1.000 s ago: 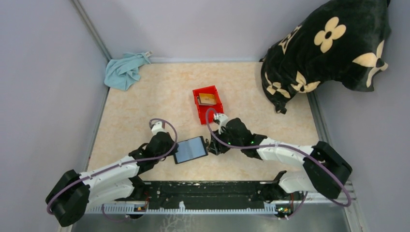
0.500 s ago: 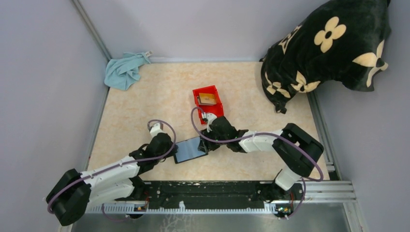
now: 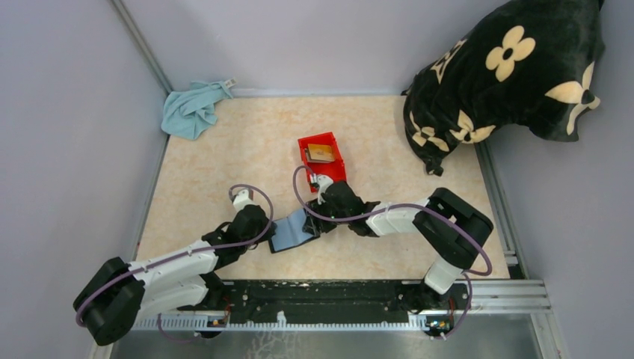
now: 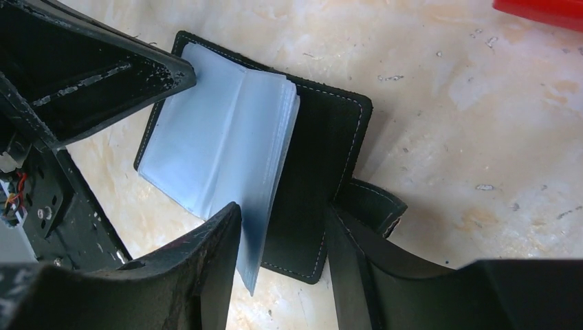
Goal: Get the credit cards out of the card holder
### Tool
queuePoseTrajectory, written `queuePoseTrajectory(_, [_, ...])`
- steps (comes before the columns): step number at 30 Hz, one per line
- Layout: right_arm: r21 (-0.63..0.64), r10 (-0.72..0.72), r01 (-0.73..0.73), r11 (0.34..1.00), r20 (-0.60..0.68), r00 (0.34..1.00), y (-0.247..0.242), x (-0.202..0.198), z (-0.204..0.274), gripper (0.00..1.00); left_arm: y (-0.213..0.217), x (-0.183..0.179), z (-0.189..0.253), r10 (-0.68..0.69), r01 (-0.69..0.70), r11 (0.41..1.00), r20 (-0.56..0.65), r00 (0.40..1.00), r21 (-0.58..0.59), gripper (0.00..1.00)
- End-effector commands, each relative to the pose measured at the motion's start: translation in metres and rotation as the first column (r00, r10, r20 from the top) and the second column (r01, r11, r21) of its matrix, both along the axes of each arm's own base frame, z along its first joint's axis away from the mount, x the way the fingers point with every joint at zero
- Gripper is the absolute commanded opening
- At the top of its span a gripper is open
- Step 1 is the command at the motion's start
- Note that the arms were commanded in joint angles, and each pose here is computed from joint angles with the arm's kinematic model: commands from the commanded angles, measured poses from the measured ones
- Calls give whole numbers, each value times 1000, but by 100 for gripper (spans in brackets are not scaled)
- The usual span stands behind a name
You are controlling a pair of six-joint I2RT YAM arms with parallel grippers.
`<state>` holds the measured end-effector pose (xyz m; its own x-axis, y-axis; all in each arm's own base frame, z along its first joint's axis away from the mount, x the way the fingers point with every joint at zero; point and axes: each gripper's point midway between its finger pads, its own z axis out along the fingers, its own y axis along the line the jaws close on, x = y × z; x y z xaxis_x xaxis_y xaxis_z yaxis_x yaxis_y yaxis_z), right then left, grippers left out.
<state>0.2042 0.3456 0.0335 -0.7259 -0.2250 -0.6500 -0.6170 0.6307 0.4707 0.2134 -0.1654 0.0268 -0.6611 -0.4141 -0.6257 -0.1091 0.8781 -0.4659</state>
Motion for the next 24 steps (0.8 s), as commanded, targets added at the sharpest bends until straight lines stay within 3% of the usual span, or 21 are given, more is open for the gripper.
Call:
queuePoseTrajectory(1, [15, 41, -41, 999, -7, 999, 17, -10, -2, 48, 15, -24, -31, -25, 34, 996, -112, 993, 80, 0])
queuePoseTrajectory(5, [20, 47, -47, 999, 2, 999, 22, -10, 4, 35, 13, -24, -33, -31, 40, 996, -118, 993, 78, 0])
queuePoseTrajectory(9, [21, 40, -40, 999, 17, 999, 22, -9, 11, 0, 13, -25, -36, -33, 43, 996, -125, 992, 83, 0])
queuePoseTrajectory(19, [66, 31, -36, 997, 74, 997, 18, -9, 48, 0, 11, -25, -33, -39, 49, 996, -125, 991, 80, 2])
queuePoseTrajectory(22, [58, 17, -22, 998, 79, 997, 16, -7, 47, 0, 10, -24, -24, -49, 56, 996, -110, 993, 67, 15])
queuePoseTrajectory(24, [54, 16, -21, 998, 77, 997, 16, -7, 45, 0, 11, -26, -20, -47, 54, 997, -105, 993, 61, 33])
